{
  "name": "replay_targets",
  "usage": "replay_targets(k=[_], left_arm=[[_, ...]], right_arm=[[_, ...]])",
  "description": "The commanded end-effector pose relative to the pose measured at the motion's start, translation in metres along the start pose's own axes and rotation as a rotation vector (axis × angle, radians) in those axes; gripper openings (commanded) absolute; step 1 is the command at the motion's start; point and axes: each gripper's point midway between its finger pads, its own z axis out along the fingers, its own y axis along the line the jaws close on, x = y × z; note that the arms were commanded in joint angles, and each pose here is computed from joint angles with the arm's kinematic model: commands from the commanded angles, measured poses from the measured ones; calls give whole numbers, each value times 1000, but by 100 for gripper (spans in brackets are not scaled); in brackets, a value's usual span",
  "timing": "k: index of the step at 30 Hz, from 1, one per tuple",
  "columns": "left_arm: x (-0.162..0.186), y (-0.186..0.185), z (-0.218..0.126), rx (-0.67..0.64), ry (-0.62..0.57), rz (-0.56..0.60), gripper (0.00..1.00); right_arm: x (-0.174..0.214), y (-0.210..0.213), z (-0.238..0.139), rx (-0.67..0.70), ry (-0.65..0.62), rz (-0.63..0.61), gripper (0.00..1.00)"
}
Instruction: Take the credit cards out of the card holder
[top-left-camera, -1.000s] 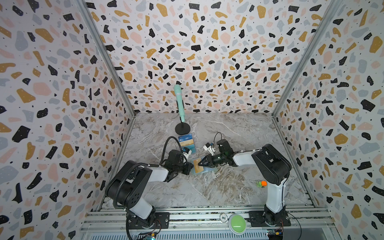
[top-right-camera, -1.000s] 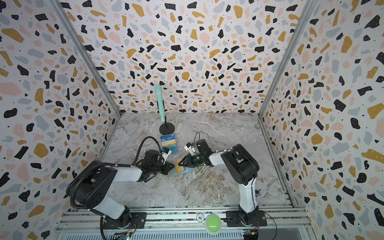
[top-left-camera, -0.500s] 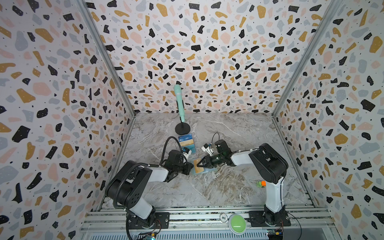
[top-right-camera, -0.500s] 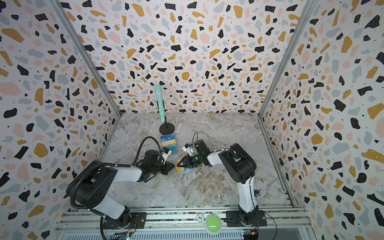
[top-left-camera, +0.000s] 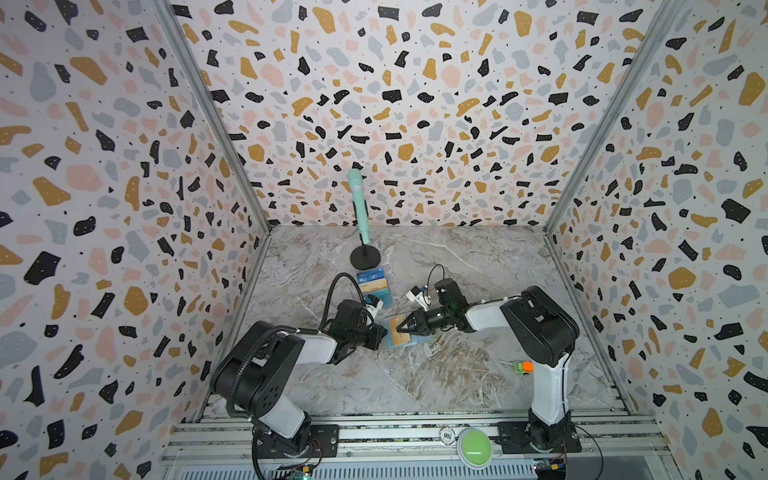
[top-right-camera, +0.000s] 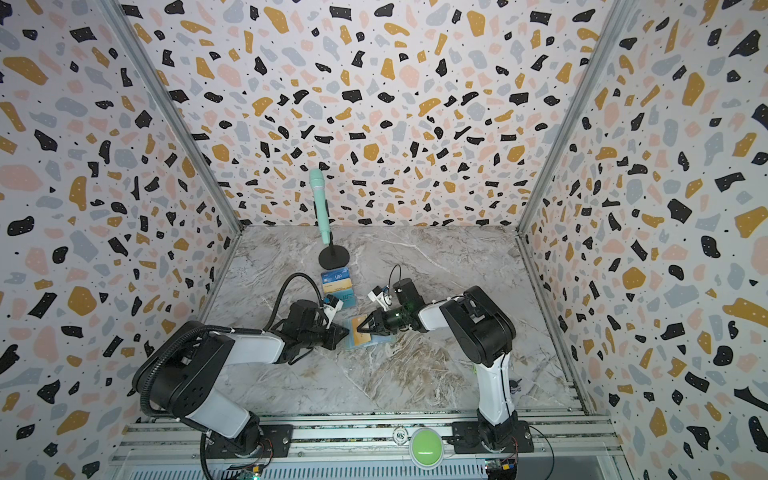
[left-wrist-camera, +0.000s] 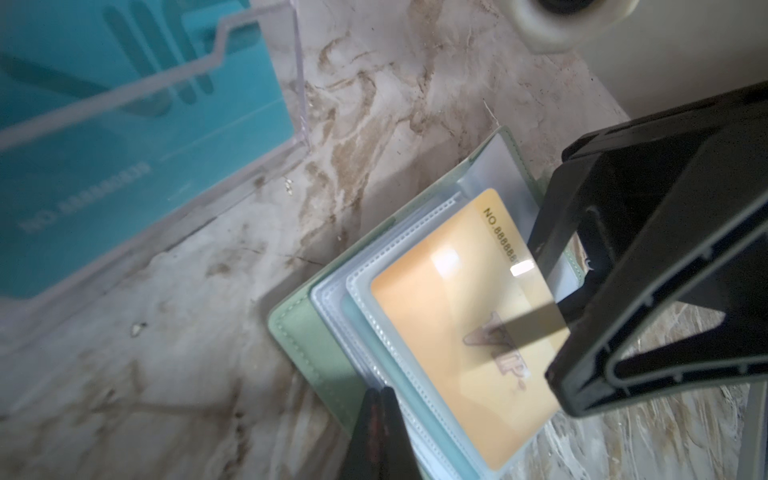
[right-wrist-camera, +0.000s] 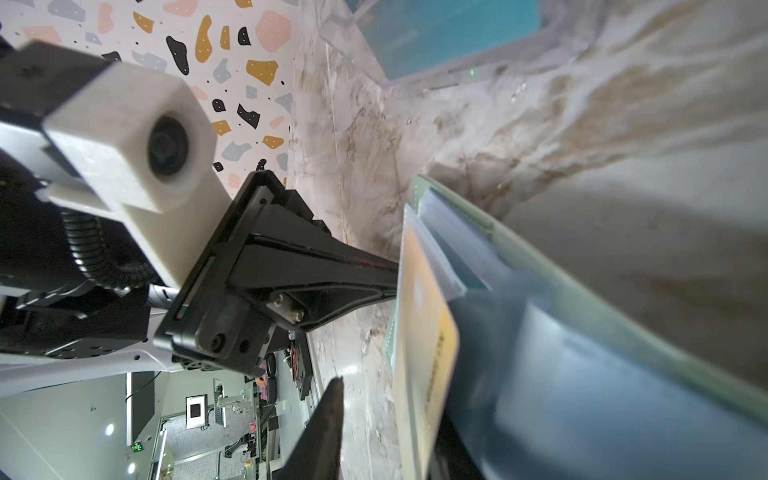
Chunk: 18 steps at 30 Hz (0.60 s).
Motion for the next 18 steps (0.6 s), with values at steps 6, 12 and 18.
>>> replay_targets(k=[6, 12, 18], left_arm=[[21, 4, 2, -17, 55, -10, 0], [21, 4, 2, -17, 55, -11, 0], [17, 5, -1, -32, 37, -13, 0]], right_arm=[[-7, 23, -20, -50, -38, -57, 30], [-7, 21, -27, -46, -51, -57, 30], [-6, 18, -29, -36, -57, -51, 28]])
